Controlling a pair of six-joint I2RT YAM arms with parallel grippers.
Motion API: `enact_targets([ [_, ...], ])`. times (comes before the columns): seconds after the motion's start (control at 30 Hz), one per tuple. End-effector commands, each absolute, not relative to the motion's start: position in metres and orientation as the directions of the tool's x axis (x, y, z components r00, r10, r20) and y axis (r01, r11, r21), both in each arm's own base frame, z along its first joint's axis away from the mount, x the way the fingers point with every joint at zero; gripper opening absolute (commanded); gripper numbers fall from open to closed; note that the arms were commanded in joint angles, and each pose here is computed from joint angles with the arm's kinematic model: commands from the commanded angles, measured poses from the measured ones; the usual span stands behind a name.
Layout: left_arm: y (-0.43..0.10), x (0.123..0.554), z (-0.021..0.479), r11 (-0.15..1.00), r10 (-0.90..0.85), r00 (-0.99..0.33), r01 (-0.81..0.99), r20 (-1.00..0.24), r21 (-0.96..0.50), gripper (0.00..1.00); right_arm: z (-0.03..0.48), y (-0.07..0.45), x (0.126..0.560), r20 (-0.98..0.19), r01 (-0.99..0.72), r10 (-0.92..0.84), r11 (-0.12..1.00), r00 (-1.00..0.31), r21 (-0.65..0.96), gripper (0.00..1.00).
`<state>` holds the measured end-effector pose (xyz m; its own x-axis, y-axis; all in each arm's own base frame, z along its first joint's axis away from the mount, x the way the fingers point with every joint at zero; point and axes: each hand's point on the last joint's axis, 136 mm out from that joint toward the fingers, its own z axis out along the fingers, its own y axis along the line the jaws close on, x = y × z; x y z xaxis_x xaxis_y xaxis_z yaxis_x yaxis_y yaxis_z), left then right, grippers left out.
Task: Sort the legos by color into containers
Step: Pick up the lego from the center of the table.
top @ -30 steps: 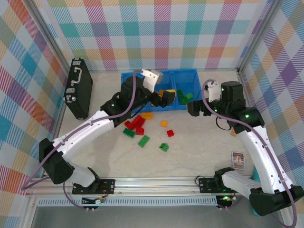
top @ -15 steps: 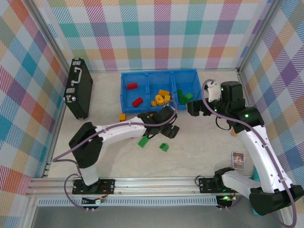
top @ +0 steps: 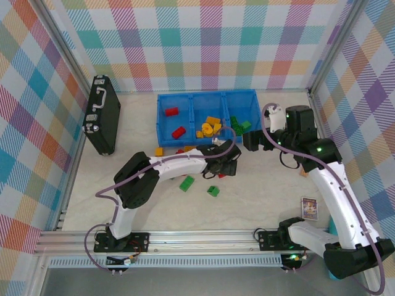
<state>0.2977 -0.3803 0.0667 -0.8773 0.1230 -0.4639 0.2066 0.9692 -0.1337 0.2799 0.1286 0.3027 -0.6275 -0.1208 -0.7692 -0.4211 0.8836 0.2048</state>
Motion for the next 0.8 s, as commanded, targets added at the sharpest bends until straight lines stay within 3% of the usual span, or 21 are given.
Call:
enact_targets([
  [0.0, -0.385, 0.29, 0.064, 0.983, 0.064, -0.889, 0.135, -0.454, -0.125, 0.91, 0.3, 0.13, 0.284, -0.779, -0.429, -0.128, 0.882, -0.614, 0.193, 0.99],
  [0.43, -0.384, 0.286, 0.046, 0.998, 0.021, -0.899, 0.047, -0.437, -0.048, 0.8, 0.301, 0.128, 0.282, -0.785, -0.427, -0.126, 0.884, -0.607, 0.188, 0.99],
  [0.77, -0.381, 0.282, 0.034, 0.999, 0.008, -0.912, 0.023, -0.411, -0.03, 0.67, 0.303, 0.128, 0.281, -0.789, -0.43, -0.125, 0.883, -0.602, 0.189, 0.99],
])
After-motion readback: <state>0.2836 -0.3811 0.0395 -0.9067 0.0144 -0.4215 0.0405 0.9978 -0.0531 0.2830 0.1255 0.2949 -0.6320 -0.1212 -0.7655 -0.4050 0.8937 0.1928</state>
